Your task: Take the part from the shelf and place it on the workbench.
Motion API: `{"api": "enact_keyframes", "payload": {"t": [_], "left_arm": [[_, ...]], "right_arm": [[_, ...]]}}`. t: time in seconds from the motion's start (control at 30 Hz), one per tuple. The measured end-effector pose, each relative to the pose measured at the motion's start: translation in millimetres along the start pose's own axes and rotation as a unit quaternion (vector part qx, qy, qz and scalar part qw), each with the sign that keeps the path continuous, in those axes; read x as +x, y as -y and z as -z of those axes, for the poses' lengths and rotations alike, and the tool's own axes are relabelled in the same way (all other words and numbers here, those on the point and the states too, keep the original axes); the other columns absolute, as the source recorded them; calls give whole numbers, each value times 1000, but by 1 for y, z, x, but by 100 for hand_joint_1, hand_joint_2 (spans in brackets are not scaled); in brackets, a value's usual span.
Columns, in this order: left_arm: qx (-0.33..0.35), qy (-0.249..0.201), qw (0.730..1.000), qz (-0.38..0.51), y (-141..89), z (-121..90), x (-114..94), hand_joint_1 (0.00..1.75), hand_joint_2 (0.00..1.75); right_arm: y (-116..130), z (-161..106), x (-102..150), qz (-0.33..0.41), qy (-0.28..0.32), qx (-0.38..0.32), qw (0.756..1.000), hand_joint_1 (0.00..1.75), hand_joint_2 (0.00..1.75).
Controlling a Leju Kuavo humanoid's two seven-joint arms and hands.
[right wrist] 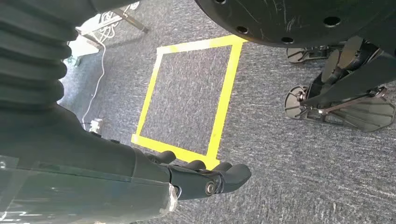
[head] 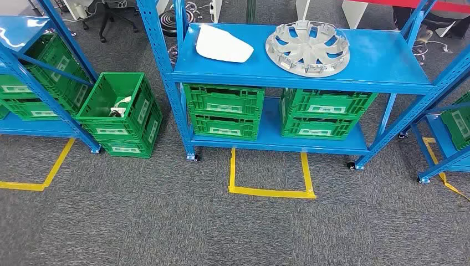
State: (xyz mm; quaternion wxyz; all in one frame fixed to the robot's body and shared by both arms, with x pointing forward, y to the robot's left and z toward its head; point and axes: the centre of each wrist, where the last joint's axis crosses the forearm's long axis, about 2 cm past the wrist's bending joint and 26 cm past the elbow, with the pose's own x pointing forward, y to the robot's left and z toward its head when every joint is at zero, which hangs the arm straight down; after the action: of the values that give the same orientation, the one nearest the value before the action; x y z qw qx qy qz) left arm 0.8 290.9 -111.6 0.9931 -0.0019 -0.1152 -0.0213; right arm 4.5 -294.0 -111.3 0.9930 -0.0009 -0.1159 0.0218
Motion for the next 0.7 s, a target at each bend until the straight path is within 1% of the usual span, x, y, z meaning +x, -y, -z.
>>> {"api": "enact_keyframes", "payload": {"t": [0.17, 0.43, 0.7], "left_arm": [[8, 1, 1000, 19, -1, 0, 2, 0, 175], [40, 5, 994, 104, 0, 2, 13, 0, 175], [71, 12, 981, 179, 5, 4, 26, 0, 175]], "right_arm": [[0, 1, 4, 13, 4, -2, 1000, 0, 175], [-3, 4, 20, 61, 6, -13, 998, 0, 175], [-7, 6, 35, 86, -4, -16, 996, 0, 175]]}}
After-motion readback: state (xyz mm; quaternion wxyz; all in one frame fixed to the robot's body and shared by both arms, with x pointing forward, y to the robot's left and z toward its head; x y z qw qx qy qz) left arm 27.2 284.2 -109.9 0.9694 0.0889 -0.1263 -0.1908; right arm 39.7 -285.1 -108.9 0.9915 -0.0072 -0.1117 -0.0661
